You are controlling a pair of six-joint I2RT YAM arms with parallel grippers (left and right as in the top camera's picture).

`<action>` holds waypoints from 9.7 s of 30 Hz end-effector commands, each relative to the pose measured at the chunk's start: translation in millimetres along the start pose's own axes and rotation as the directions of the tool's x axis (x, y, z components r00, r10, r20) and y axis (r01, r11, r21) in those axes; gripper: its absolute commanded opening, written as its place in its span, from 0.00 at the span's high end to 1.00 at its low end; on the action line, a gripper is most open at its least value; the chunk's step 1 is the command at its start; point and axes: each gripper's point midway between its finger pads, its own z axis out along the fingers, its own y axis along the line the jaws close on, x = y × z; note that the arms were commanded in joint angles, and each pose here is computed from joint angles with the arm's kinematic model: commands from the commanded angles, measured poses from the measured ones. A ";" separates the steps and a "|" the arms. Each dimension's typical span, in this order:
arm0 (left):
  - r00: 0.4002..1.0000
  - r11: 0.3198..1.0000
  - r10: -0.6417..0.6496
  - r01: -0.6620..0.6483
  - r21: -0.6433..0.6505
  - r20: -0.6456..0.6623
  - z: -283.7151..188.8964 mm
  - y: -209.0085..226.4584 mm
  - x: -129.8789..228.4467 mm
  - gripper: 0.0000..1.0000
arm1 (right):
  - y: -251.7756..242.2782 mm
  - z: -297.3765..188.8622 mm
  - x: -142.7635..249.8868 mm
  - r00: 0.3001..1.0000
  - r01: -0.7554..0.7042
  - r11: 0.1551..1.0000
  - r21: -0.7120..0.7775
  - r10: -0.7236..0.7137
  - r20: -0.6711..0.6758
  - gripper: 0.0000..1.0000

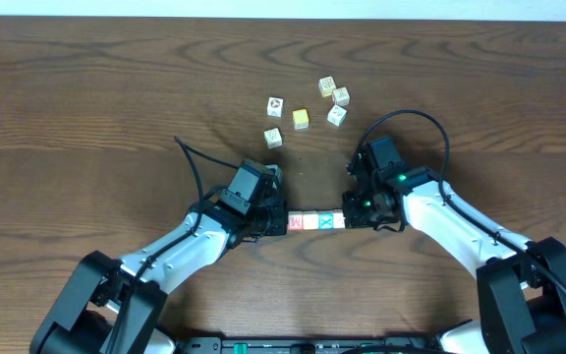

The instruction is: Lift 4 blocks

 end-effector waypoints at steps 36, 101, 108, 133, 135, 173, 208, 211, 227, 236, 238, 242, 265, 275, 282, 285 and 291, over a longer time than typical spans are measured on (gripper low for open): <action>0.999 0.998 0.051 -0.050 -0.030 0.014 -2.4 -11.1 -6.6 0.92 | -2.4 3.0 11.5 0.999 -0.040 0.998 0.056 0.042 -0.033 0.98; 0.901 0.967 -0.028 0.134 -0.215 0.433 -80.2 58.3 -106.4 0.27 | -68.9 -35.2 -97.9 0.891 -0.175 0.928 0.328 0.007 0.455 0.01; 0.901 0.967 -0.028 0.134 -0.215 0.433 -80.2 58.3 -106.5 0.26 | -68.9 -35.2 -97.9 0.891 -0.175 0.928 0.328 0.007 0.455 0.01; 0.895 0.961 -0.024 0.144 -0.237 0.446 -82.2 62.6 -108.1 0.26 | -68.8 -35.2 -97.8 0.891 -0.175 0.929 0.328 0.007 0.454 0.01; 0.887 0.955 -0.020 0.153 -0.254 0.461 -84.5 65.9 -110.5 0.26 | -68.8 -35.2 -97.8 0.891 -0.175 0.929 0.327 0.008 0.455 0.01; 0.752 0.972 0.038 0.124 -0.198 0.658 -120.2 43.5 -157.5 0.26 | -68.9 -35.1 -97.7 0.891 -0.175 0.929 0.328 0.007 0.454 0.01; 0.272 0.973 0.207 0.038 -0.226 0.940 -280.0 60.2 -100.6 0.25 | -68.9 -35.1 -97.7 0.891 -0.175 0.929 0.328 0.008 0.454 0.01; 0.242 0.976 0.184 0.067 -0.206 0.953 -282.8 71.8 -90.4 0.25 | -68.9 -35.1 -97.7 0.891 -0.175 0.929 0.328 0.008 0.454 0.01; 0.147 0.962 0.197 0.160 -0.220 0.969 -273.1 119.2 -53.3 0.25 | -68.9 -35.1 -97.7 0.891 -0.175 0.929 0.328 0.007 0.454 0.01; 0.160 0.944 0.249 0.178 -0.276 0.955 -271.1 127.3 -45.4 0.26 | -68.9 -35.1 -97.7 0.891 -0.175 0.929 0.328 0.007 0.454 0.01; 0.189 0.941 0.247 0.187 -0.281 0.950 -264.9 131.3 -41.9 0.25 | -68.9 -35.1 -97.7 0.891 -0.175 0.929 0.328 0.007 0.454 0.01; 0.241 0.935 0.241 0.202 -0.291 0.940 -254.1 138.6 -34.7 0.25 | -68.9 -35.1 -97.7 0.891 -0.175 0.929 0.328 0.007 0.454 0.01; 0.383 0.904 0.303 0.174 -0.390 0.873 -226.3 150.5 -21.4 0.25 | -68.9 -35.1 -97.7 0.891 -0.175 0.929 0.328 0.008 0.454 0.01; 0.394 0.905 0.320 0.143 -0.402 0.862 -223.4 147.0 -21.5 0.25 | -68.9 -35.1 -97.7 0.891 -0.175 0.929 0.328 0.007 0.454 0.01; 0.389 0.909 0.308 0.148 -0.389 0.868 -223.9 146.7 -21.9 0.25 | -68.9 -35.1 -97.7 0.891 -0.175 0.929 0.328 0.008 0.454 0.01; 0.385 0.910 0.309 0.148 -0.388 0.870 -224.8 146.3 -22.3 0.25 | -68.9 -35.1 -97.7 0.891 -0.175 0.929 0.328 0.007 0.454 0.01; 0.387 0.909 0.308 0.148 -0.388 0.869 -224.4 146.5 -22.2 0.25 | -68.9 -35.1 -97.7 0.891 -0.175 0.929 0.328 0.007 0.454 0.01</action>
